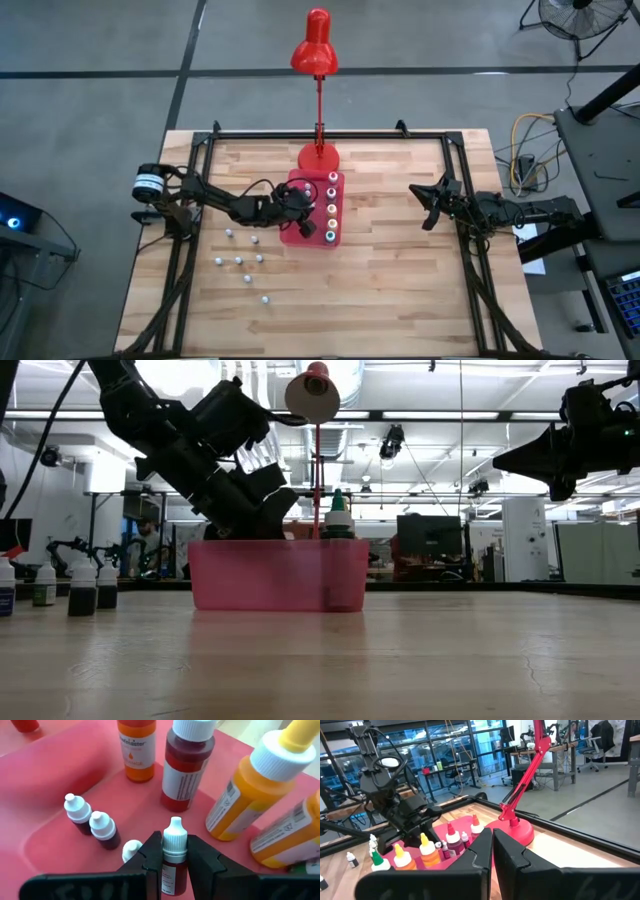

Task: Pick & Place food coloring
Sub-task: Put the small orange food coloring bottle into the pink bin

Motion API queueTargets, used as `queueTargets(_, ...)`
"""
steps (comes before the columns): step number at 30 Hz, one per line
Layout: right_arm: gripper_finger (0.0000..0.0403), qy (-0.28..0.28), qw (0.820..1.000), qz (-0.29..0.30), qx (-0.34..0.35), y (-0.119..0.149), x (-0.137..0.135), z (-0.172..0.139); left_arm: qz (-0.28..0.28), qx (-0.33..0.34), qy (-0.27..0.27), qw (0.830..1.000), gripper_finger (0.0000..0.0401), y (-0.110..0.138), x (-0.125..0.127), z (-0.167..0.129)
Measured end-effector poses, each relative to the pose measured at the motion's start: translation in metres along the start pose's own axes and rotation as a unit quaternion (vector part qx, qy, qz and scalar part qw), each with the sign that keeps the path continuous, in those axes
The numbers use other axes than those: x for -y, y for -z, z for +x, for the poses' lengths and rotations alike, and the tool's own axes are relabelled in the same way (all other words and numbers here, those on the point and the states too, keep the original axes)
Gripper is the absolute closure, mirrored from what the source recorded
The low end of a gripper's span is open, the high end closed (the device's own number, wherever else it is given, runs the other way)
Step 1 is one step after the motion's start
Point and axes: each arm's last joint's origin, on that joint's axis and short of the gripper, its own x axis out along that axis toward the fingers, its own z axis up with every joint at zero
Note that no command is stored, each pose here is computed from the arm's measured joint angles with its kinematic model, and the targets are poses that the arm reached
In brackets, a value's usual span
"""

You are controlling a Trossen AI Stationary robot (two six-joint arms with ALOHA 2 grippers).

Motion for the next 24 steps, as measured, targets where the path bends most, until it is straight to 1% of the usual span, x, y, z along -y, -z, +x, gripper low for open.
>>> queueTargets(14, 0.0394, 0.0, 1.0, 0.0, 0.0, 0.0, 0.0, 0.0, -0.011, 0.011, 0.022, 1.0, 0.0362, -0.002, 0.005, -0.002)
queueTargets(19, 0.0394, 0.0, 1.0, 0.0, 0.0, 0.0, 0.0, 0.0, -0.016, 0.029, 0.039, 0.999, 0.0362, -0.008, 0.012, -0.015)
queueTargets(22, 0.0394, 0.0, 1.0, 0.0, 0.0, 0.0, 0.0, 0.0, -0.021, 0.046, 0.028, 0.998, 0.0363, -0.007, 0.012, -0.023)
queueTargets(24, 0.0394, 0.0, 1.0, 0.0, 0.0, 0.0, 0.0, 0.0, -0.034, 0.065, 0.03, 0.997, 0.0363, -0.004, 0.012, -0.029)
